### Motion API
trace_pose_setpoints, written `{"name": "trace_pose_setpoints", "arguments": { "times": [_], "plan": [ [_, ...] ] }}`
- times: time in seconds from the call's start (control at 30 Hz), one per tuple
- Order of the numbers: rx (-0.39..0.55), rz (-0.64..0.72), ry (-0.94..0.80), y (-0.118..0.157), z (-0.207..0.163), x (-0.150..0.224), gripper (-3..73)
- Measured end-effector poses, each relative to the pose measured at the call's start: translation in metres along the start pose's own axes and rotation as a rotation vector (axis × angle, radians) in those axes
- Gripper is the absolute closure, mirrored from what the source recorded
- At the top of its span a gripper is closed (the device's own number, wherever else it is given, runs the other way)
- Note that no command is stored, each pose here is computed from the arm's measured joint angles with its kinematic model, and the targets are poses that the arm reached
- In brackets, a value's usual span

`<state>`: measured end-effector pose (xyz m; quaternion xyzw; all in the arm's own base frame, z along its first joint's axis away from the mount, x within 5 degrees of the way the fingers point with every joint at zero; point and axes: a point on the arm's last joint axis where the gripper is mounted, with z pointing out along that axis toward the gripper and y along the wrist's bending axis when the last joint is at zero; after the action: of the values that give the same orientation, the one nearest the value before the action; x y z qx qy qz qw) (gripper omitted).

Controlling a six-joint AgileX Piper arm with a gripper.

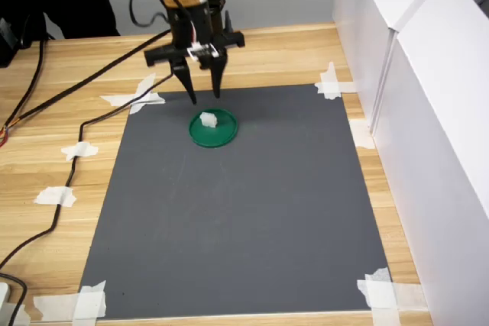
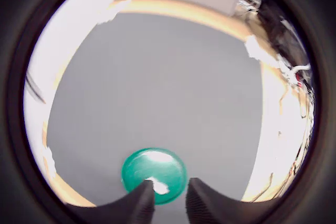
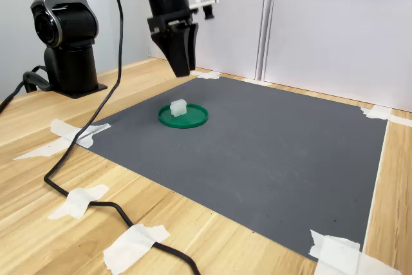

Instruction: Grasp a white terminal and put it on the green lid.

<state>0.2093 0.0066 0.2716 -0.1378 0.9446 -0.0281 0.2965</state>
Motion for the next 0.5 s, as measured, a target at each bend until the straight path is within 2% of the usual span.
{"name": "trace_pose_setpoints", "arguments": {
  "times": [0.07,0.13,0.27,0.5],
  "plan": [
    [0.068,0.062,-0.112,-0.012,-0.022,0.004,59.9],
    [0.136,0.115,-0.234,-0.019,-0.039,0.011,67.1],
    [0.226,0.149,-0.418,-0.015,-0.062,0.038,70.4],
    [0.234,0.228,-0.567,0.011,-0.065,0.096,71.1]
  ]
}}
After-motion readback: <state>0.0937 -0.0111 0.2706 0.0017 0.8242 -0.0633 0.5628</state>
